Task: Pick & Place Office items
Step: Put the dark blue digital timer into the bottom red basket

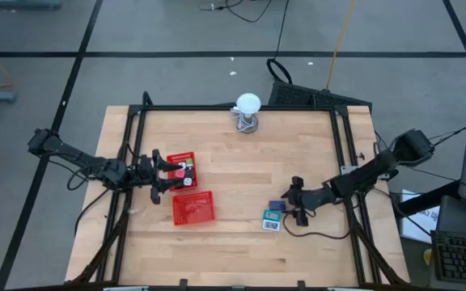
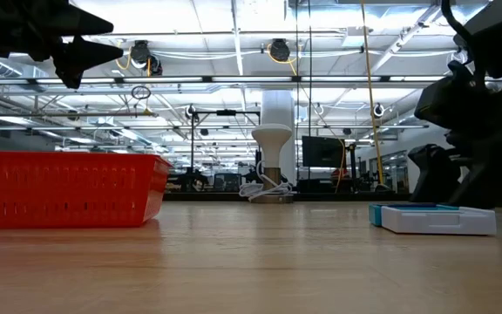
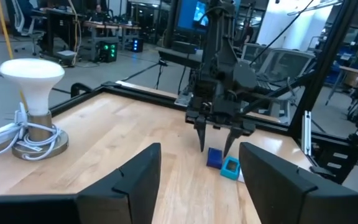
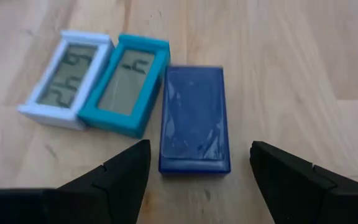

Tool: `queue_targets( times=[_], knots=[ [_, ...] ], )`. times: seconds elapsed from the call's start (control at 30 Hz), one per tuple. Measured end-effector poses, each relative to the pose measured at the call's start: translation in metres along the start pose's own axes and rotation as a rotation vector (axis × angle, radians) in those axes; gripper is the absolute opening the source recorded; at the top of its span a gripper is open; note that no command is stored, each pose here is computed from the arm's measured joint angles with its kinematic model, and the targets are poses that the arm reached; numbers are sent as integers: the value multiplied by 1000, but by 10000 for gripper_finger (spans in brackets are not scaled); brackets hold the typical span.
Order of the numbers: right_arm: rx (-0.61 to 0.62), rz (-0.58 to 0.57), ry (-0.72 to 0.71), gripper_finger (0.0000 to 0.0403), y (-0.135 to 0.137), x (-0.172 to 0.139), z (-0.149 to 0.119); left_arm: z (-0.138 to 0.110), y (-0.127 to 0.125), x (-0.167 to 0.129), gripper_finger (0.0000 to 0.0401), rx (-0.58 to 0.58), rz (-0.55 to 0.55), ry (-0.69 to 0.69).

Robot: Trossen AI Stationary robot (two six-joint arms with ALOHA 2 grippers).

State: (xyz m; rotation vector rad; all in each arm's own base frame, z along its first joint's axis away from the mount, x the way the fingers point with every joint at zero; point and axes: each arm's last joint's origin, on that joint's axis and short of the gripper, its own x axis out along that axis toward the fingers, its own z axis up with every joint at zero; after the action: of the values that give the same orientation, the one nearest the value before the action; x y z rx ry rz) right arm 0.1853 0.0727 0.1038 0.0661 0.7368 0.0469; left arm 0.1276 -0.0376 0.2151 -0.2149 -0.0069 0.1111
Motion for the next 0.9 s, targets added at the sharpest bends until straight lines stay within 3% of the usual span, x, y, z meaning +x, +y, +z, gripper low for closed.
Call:
queue_targets(
  times=[0.27,0.67,0.9],
  knots=[
    [-4,-7,9,255,1,7,-3,0,0,0,221,-2,-5,-4],
    [-21,6,-4,155,1,6,-1,1,0,0,192,-19,-7,-7],
    [-72,0,-12,150,1,5,0,2,-1,0,175,-88,-9,-14]
  ],
)
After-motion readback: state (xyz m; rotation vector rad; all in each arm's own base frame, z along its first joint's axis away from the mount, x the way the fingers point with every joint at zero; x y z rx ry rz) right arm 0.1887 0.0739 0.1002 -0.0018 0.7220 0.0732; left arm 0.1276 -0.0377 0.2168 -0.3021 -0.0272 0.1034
